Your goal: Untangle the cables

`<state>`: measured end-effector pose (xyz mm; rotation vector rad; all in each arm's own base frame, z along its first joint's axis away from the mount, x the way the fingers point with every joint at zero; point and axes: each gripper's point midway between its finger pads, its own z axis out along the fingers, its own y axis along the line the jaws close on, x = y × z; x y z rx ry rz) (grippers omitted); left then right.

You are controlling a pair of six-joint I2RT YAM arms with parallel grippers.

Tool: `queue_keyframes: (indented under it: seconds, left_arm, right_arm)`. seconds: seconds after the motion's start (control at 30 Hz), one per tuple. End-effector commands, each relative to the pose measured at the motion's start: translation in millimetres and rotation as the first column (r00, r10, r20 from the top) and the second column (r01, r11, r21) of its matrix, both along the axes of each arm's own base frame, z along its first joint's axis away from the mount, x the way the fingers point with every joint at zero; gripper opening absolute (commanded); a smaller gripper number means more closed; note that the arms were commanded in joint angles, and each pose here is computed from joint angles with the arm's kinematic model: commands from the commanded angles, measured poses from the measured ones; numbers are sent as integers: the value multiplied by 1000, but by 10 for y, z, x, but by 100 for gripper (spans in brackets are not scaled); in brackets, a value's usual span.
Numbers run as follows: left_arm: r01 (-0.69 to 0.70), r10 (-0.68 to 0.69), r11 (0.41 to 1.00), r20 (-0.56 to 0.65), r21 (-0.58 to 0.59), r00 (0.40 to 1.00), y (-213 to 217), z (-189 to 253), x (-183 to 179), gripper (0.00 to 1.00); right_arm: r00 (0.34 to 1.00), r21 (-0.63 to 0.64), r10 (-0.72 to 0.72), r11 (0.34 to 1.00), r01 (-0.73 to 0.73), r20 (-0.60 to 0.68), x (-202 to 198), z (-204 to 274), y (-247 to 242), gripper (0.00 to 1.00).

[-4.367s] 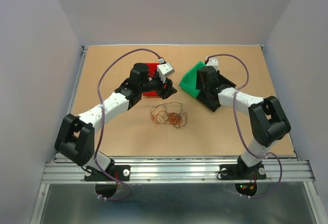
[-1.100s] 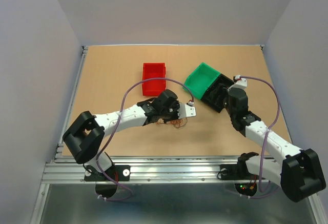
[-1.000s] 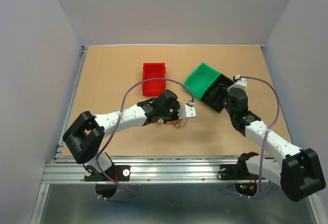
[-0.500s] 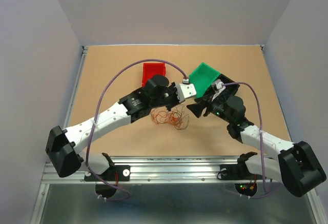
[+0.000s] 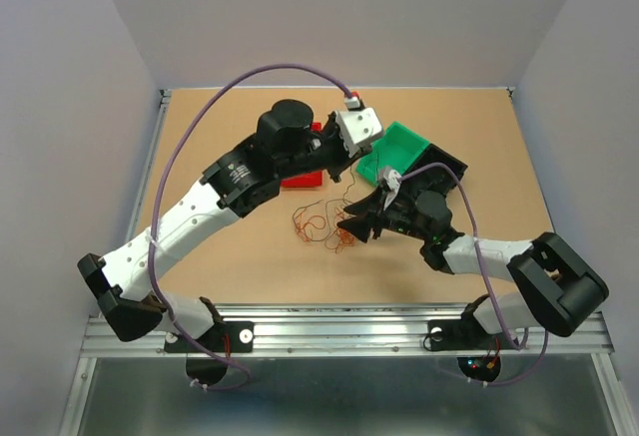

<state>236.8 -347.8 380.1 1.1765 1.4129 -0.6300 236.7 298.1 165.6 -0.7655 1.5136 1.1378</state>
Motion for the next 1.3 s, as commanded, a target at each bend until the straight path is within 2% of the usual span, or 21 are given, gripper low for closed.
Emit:
queue_keyframes:
  seconds: [0.0, 0.07, 0.1, 0.17, 0.27, 0.37, 0.4, 0.5, 0.57, 0.67, 0.7, 0.87, 1.0, 1.1, 1.27]
  left_arm:
    - [-42, 48, 992, 51, -121, 998, 67, 751, 13, 0]
    - [-72, 78, 989, 49, -127, 996, 70, 874, 71, 0]
    - [-88, 103, 980, 76, -177, 992, 132, 1156, 67, 0]
    - [-113, 132, 970, 75, -213, 988, 173, 1330, 88, 0]
    - [-146, 197, 933, 126, -329, 972, 375, 1788, 49, 0]
    - [-175, 283, 879, 190, -443, 940, 673, 2199, -18, 0]
    - [-224, 346, 851, 187, -475, 919, 803, 2288, 21, 0]
    - [-246, 435, 773, 207, -585, 876, 1180, 2637, -100, 0]
    - [-237, 442, 758, 211, -607, 872, 1260, 2668, -158, 0]
    - [-201, 399, 781, 224, -592, 889, 1222, 2507, -230, 0]
    - [-191, 371, 804, 223, -563, 901, 1129, 2356, -214, 0]
    - [-180, 331, 848, 235, -498, 914, 1009, 1965, -185, 0]
    - [-265, 393, 858, 230, -440, 890, 937, 1507, 60, 0]
    - [-323, 444, 847, 229, -422, 866, 984, 1337, 284, 0]
    - [-331, 424, 861, 185, -386, 886, 1064, 915, 815, 0]
  right_arm:
    - [991, 84, 16, 996, -27, 136, 112, 426, 215, 54]
    - [991, 78, 19, 996, -30, 135, 138, 404, 277, 48]
    - [991, 77, 19, 997, -29, 132, 151, 394, 292, 48]
    - [992, 73, 19, 997, -29, 129, 170, 375, 322, 47]
    - [993, 70, 7, 997, -15, 118, 223, 349, 360, 40]
    - [993, 71, -6, 997, -3, 115, 254, 346, 368, 17]
    - [993, 72, -4, 997, -4, 115, 253, 353, 370, 11]
    - [993, 74, -7, 997, -1, 115, 240, 355, 360, 12]
    - [993, 79, -15, 997, 6, 121, 235, 384, 341, 21]
    - [990, 97, -28, 995, 15, 135, 204, 447, 302, 27]
    - [990, 101, -31, 995, 17, 137, 192, 450, 288, 30]
    - [985, 127, -56, 991, 35, 160, 133, 534, 209, 34]
    - [980, 147, -102, 986, 77, 172, 108, 593, 100, 34]
    - [974, 159, -143, 981, 115, 175, 117, 618, 29, 34]
    - [951, 180, -265, 955, 237, 158, 214, 617, -160, 34]
